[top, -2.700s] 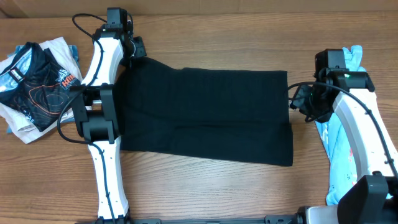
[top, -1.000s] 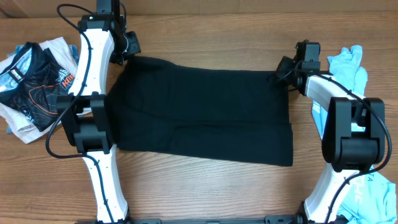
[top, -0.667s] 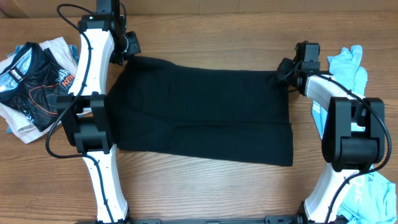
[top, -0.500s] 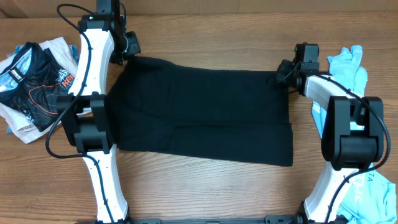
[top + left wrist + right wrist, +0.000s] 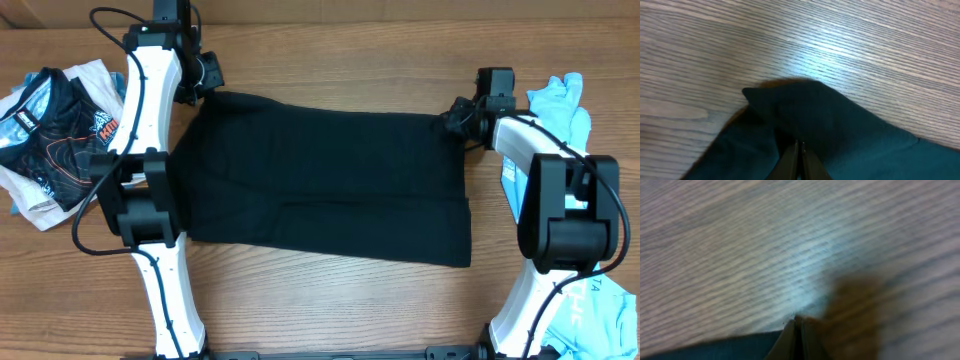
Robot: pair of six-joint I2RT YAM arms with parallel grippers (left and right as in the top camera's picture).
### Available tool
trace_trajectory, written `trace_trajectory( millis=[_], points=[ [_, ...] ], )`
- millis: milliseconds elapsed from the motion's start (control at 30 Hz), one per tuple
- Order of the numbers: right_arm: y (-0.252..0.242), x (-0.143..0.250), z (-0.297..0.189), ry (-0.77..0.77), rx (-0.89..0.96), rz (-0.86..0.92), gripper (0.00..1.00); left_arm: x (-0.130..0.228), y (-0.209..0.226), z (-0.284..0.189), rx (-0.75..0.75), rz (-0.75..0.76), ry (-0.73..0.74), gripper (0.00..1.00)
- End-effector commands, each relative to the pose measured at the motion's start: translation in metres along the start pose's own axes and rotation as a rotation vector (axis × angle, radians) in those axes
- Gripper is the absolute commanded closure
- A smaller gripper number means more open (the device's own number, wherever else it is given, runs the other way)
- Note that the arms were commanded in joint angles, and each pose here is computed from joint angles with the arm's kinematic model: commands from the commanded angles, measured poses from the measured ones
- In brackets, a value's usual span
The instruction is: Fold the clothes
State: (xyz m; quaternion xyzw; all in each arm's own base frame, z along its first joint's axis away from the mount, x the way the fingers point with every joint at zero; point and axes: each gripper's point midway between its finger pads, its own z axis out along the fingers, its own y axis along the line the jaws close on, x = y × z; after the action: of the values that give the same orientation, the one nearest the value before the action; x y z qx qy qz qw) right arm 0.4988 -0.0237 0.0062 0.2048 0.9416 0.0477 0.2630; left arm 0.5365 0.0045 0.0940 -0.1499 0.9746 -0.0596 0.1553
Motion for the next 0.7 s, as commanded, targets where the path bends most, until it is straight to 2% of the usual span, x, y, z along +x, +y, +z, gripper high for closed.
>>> trace_trajectory(
  millis=[0, 433, 667],
  points=[
    [0.004, -0.038, -0.034, -0.081, -0.002, 0.009, 0.96, -0.019, -0.003, -0.062, 0.018, 0.035, -0.121, 0.96],
    [-0.021, -0.035, -0.102, 0.035, 0.160, 0.014, 0.96, -0.008, 0.015, -0.101, 0.003, 0.012, -0.111, 0.96],
    [-0.030, -0.008, -0.123, 0.143, 0.199, 0.009, 0.96, 0.029, 0.028, -0.112, -0.031, -0.005, 0.025, 0.96]
  ],
)
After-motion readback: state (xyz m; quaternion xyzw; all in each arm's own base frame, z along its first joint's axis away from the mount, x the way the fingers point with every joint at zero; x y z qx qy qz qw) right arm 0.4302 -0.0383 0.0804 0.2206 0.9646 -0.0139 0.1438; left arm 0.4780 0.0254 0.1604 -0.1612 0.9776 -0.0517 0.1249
